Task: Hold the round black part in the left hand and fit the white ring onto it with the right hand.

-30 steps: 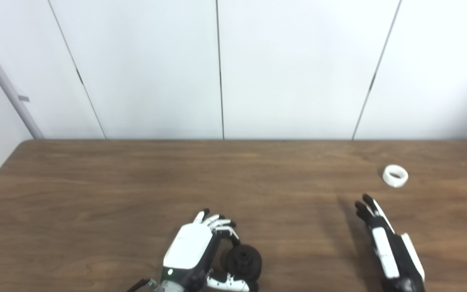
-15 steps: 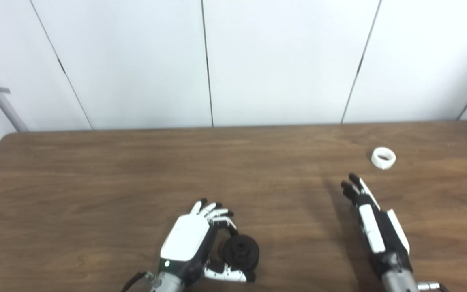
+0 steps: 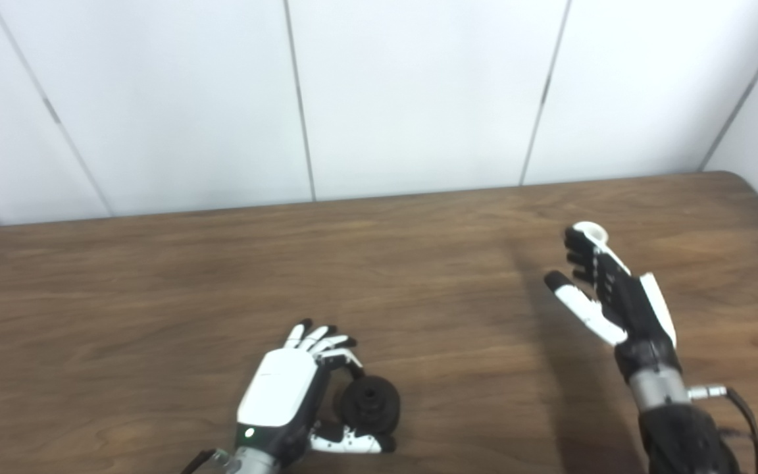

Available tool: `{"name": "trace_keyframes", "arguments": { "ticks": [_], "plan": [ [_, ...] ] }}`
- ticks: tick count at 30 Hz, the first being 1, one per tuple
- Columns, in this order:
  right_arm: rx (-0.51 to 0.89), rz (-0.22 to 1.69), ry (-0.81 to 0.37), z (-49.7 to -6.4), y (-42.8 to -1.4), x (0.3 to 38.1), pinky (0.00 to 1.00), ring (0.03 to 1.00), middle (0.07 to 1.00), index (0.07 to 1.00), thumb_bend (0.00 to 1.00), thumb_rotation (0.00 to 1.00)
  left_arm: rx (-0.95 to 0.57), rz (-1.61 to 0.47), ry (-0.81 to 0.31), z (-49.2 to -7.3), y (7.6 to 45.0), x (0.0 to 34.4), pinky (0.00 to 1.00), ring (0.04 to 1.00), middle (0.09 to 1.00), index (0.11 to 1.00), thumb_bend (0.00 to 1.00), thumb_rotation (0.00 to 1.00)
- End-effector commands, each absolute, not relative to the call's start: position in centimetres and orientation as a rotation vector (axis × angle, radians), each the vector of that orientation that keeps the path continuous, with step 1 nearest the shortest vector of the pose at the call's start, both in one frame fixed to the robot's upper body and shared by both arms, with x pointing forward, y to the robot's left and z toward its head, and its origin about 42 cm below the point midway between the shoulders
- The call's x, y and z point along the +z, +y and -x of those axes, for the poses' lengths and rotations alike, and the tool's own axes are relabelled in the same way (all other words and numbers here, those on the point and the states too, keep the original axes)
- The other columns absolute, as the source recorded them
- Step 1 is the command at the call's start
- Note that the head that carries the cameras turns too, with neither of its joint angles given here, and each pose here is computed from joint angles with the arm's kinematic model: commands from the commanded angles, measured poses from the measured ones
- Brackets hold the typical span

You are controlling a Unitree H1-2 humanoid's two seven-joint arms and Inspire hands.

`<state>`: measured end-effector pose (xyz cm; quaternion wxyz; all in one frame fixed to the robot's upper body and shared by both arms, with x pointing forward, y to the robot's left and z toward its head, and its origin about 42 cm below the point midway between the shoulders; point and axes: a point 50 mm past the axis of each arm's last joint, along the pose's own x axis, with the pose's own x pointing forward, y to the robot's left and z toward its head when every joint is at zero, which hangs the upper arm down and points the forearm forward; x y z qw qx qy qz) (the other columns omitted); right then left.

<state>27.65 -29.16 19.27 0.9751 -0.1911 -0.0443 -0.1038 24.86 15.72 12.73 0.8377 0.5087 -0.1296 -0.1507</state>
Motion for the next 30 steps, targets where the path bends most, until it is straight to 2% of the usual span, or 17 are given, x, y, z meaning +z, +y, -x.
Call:
{"name": "trace_keyframes", "arguments": {
  "ticks": [1,3,6,8,11,14,19,24,30],
  "plan": [
    [-0.25,0.414,-0.16,-28.8,-30.1,21.6,0.88,0.885,0.885,0.84,0.71,0.5,-0.333,-1.109,-0.252,-24.8,16.4,12.3,1.0,0.903,0.808,0.485,0.52,0.06],
    [-0.272,0.424,-0.154,-29.6,-30.8,22.1,0.87,0.88,0.887,0.831,0.7,0.38,-0.333,-1.112,-0.253,-24.8,16.6,12.3,1.0,0.899,0.805,0.485,0.52,0.06],
    [-0.313,0.538,-0.137,-30.8,-32.0,23.0,0.88,0.881,0.876,0.817,0.73,0.38,-0.335,-1.118,-0.254,-24.8,16.9,12.3,1.0,0.894,0.8,0.485,0.52,0.06],
    [-0.331,0.612,-0.135,-31.5,-32.6,23.4,0.84,0.86,0.853,0.801,0.76,0.4,-0.333,-1.118,-0.256,-24.8,17.0,12.4,1.0,0.888,0.794,0.485,0.52,0.06],
    [-0.342,0.664,-0.137,-32.7,-33.4,23.9,0.8,0.844,0.839,0.79,0.79,0.36,-0.334,-1.115,-0.255,-24.9,17.3,12.5,1.0,0.885,0.791,0.485,0.52,0.05],
    [-0.341,0.767,-0.121,-34.0,-34.3,24.6,0.89,0.923,0.894,0.776,0.82,0.34,-0.339,-1.121,-0.25,-25.0,17.5,12.6,1.0,0.885,0.789,0.485,0.52,0.05],
    [-0.326,0.908,-0.065,-36.2,-35.7,25.4,0.92,0.989,0.967,0.76,0.85,0.31,-0.345,-1.127,-0.248,-25.0,17.8,12.4,1.0,0.88,0.78,0.485,0.52,0.05],
    [-0.319,0.973,0.019,-38.6,-36.9,25.6,1.0,1.0,0.999,0.746,0.88,0.27,-0.346,-1.128,-0.249,-25.0,17.9,12.4,1.0,0.879,0.777,0.485,0.52,0.05],
    [-0.292,1.045,0.086,-41.0,-37.9,25.5,0.98,1.0,1.0,0.749,0.89,0.28,-0.348,-1.129,-0.245,-24.9,17.8,12.5,1.0,0.878,0.776,0.484,0.52,0.05]
  ]
}}
